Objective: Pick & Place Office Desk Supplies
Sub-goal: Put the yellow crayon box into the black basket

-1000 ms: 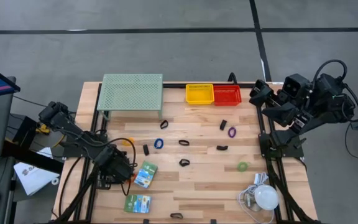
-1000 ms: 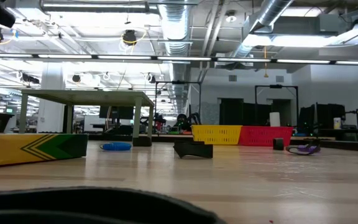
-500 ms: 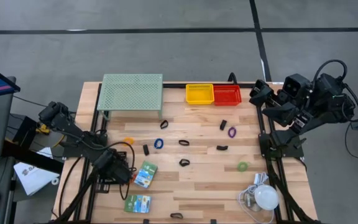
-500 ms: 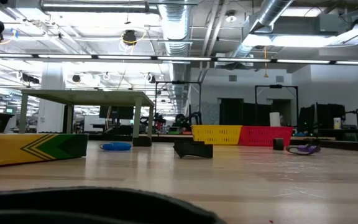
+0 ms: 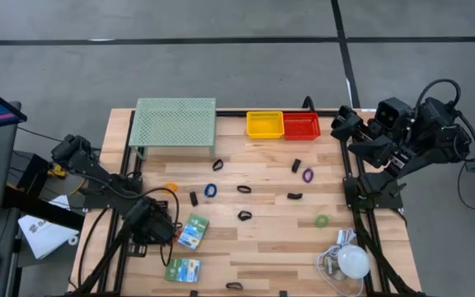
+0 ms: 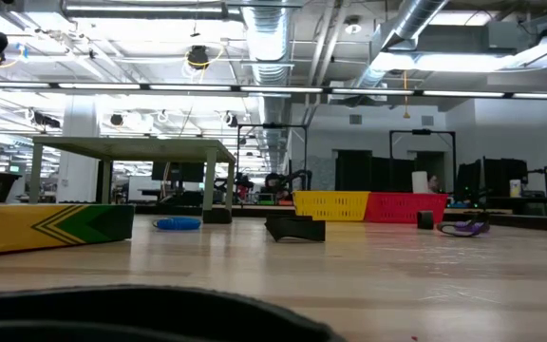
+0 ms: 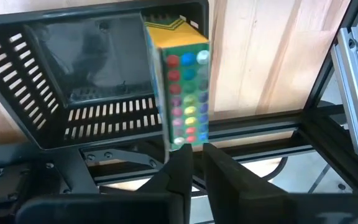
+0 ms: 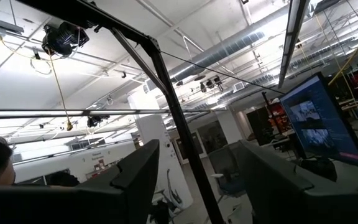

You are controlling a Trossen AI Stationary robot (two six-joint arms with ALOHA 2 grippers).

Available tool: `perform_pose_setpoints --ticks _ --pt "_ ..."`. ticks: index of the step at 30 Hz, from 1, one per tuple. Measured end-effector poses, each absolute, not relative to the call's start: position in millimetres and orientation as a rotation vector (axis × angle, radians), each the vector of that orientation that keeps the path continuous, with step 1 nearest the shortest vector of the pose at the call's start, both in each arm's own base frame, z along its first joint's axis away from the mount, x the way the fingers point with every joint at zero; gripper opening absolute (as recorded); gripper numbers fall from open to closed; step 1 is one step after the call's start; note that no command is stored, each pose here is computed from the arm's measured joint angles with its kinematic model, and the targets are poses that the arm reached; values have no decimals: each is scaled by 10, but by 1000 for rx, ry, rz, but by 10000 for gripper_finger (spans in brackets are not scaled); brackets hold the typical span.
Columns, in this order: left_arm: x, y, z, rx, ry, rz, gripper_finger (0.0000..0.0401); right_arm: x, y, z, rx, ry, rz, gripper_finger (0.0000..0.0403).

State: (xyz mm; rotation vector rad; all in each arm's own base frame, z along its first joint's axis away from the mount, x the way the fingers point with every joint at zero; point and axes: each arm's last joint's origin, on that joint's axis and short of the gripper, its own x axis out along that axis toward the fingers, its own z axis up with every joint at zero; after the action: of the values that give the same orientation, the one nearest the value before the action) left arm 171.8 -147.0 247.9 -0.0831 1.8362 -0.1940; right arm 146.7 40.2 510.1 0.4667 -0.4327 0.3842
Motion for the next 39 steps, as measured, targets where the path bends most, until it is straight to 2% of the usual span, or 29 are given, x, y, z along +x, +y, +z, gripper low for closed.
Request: perform_pose_setpoints --ticks 9,19,27,39 --pt "1705 -1460 2487 -80 1844 -189 84 1467 402 5101 467 -433 384 211" --pt "1601 -1375 2674 -170 1762 -181 93 1467 401 5101 467 -433 384 211" --pt "1588 -1320 2921 -332 1524 -286 93 1467 401 5101 467 -433 383 211" --pt "2062 -1319 3059 -487 1147 -429 93 1469 401 5099 482 -428 386 211"
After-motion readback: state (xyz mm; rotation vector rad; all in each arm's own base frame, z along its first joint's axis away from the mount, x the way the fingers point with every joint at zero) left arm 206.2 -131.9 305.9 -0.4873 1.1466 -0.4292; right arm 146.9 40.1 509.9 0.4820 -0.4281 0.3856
